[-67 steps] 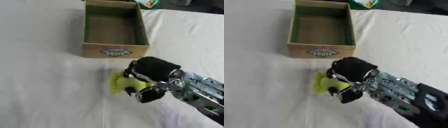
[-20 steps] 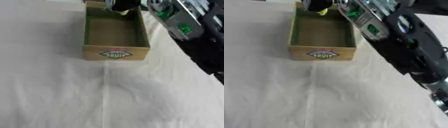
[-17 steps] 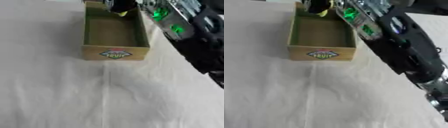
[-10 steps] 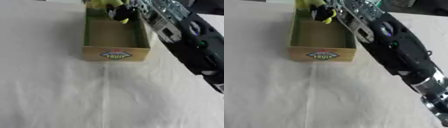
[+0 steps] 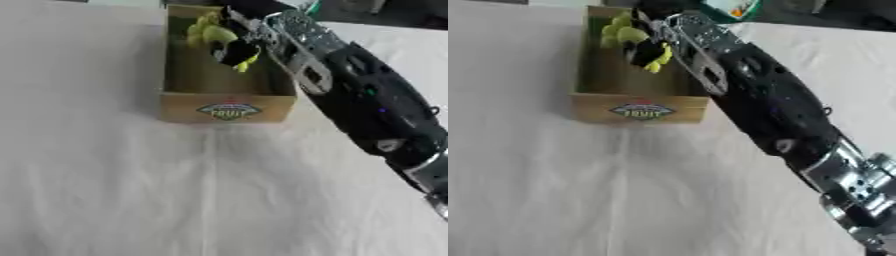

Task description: Pick up objects on the table and place them in the box.

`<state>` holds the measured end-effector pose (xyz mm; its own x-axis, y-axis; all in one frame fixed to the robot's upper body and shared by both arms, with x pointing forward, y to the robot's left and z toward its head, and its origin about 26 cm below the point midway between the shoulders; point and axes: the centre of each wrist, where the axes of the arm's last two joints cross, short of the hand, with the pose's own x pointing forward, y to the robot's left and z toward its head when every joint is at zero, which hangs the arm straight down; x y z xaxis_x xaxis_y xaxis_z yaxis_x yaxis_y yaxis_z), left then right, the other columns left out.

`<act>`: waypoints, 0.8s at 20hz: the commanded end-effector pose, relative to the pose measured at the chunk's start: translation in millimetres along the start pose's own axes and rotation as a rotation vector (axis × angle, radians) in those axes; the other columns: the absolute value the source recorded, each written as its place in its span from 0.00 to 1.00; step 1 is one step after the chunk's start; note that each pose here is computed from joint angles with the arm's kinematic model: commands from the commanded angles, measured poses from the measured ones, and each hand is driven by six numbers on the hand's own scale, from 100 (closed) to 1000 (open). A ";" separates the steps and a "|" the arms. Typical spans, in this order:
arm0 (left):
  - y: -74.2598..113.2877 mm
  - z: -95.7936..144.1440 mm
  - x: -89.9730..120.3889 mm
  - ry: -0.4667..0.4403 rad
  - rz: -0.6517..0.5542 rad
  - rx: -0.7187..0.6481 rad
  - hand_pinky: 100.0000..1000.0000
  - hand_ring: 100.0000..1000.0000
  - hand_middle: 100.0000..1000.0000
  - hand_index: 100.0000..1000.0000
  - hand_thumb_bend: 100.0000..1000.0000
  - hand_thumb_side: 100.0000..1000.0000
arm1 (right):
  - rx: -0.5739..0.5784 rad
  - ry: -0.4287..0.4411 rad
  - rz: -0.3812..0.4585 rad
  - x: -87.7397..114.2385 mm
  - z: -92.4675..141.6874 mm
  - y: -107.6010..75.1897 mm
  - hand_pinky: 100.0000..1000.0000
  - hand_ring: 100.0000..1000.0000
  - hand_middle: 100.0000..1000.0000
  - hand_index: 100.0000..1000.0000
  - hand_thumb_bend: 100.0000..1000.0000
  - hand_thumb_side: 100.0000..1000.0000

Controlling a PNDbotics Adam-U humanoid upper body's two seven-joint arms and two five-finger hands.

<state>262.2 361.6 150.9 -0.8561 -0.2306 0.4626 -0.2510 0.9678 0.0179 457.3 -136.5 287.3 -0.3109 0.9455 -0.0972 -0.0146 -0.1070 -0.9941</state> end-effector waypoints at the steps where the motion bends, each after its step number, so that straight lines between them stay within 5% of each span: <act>1: -1.4 -6.7 5.2 -0.031 0.003 -0.011 0.45 0.48 0.48 0.77 0.00 0.64 | 0.007 0.014 0.032 -10.1 -4.1 -10.9 0.77 0.77 0.69 0.75 0.00 0.42; 4: -1.4 -6.8 5.2 -0.031 0.003 -0.012 0.45 0.48 0.48 0.77 0.00 0.64 | 0.035 0.024 0.066 -14.2 -7.0 -12.0 0.81 0.83 0.78 0.82 0.00 0.47; 9: -1.3 -6.3 5.2 -0.027 0.003 -0.013 0.45 0.48 0.48 0.77 0.00 0.64 | 0.050 0.053 0.115 -16.1 -7.4 -18.0 0.85 0.88 0.83 0.89 0.00 0.69; 13: -0.8 -5.6 5.3 -0.025 0.003 -0.012 0.45 0.48 0.48 0.77 0.00 0.64 | 0.059 0.068 0.136 -16.1 -6.3 -21.9 0.86 0.89 0.85 0.93 0.26 0.78; 16: -0.5 -5.3 5.3 -0.023 0.003 -0.013 0.45 0.48 0.48 0.77 0.00 0.64 | 0.061 0.071 0.143 -16.2 -5.1 -24.2 0.86 0.89 0.85 0.94 0.31 0.80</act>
<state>262.1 361.6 150.7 -0.8545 -0.2289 0.4663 -0.2486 0.9684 0.0197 470.7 -147.1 294.0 -0.2555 0.9386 -0.2317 -0.0750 -0.2582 -0.9632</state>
